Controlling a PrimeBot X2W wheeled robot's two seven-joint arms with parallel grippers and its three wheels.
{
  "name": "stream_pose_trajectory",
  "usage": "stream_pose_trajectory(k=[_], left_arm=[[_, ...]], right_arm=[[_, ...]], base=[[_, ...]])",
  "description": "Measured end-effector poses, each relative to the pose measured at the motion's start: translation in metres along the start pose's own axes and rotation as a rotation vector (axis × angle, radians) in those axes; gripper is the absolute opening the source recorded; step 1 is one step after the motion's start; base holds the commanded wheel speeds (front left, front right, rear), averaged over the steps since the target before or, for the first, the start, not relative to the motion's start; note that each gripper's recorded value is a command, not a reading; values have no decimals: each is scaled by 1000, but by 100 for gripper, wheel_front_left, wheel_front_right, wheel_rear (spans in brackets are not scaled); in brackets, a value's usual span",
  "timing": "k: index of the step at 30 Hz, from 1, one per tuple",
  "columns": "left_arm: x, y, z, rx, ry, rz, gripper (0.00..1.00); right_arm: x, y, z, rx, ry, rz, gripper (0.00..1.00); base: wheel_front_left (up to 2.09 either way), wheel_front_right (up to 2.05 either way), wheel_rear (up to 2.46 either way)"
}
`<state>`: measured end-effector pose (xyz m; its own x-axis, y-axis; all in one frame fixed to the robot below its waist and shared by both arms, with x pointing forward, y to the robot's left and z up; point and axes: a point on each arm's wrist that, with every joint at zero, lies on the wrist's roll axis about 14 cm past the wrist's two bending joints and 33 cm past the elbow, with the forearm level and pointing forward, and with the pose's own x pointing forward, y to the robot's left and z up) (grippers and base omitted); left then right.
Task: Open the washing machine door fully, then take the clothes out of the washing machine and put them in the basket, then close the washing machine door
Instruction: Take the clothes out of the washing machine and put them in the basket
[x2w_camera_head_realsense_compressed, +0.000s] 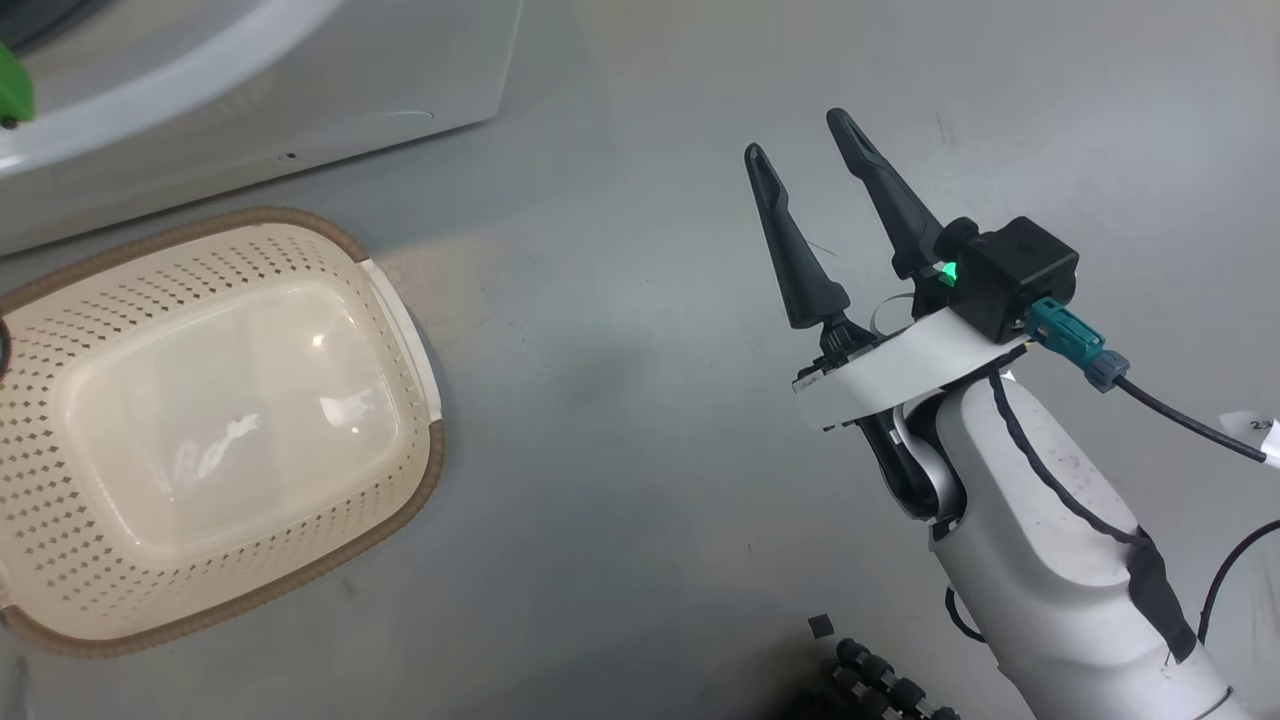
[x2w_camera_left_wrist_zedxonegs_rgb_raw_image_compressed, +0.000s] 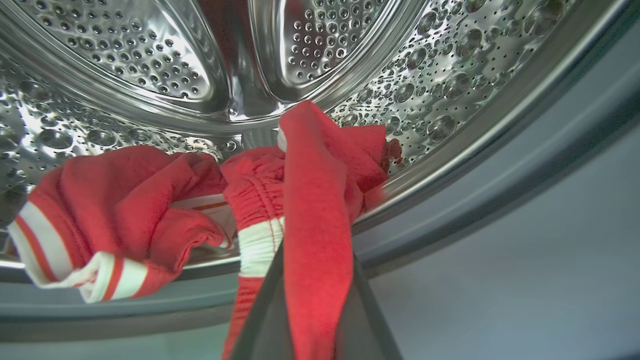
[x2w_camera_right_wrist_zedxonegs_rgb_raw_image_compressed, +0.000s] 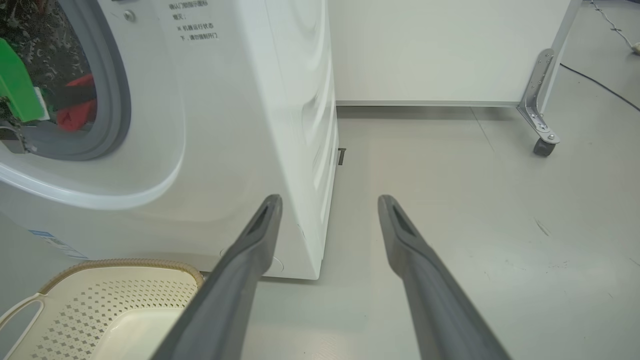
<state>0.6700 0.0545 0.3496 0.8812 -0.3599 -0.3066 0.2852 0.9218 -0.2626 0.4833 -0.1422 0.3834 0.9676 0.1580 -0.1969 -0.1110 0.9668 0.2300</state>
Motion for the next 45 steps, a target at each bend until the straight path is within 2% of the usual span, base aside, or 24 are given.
stream_pose_trajectory(k=[9,21,34,45], left_arm=[[-29,-23,16,35,-102,-32,0],[-76,-31,64,69,-315,10,0],[-131,-32,106,83,-452,68,0],[-191,-34,165,132,-644,106,0]], right_arm=[[-11,8,9,-9,-14,9,100],[-22,18,20,-22,-38,21,100],[-27,34,27,-49,-54,67,100],[-37,54,36,-44,-76,114,100]], base=[[0,0,0],[0,0,0],[0,0,0],[0,0,0]])
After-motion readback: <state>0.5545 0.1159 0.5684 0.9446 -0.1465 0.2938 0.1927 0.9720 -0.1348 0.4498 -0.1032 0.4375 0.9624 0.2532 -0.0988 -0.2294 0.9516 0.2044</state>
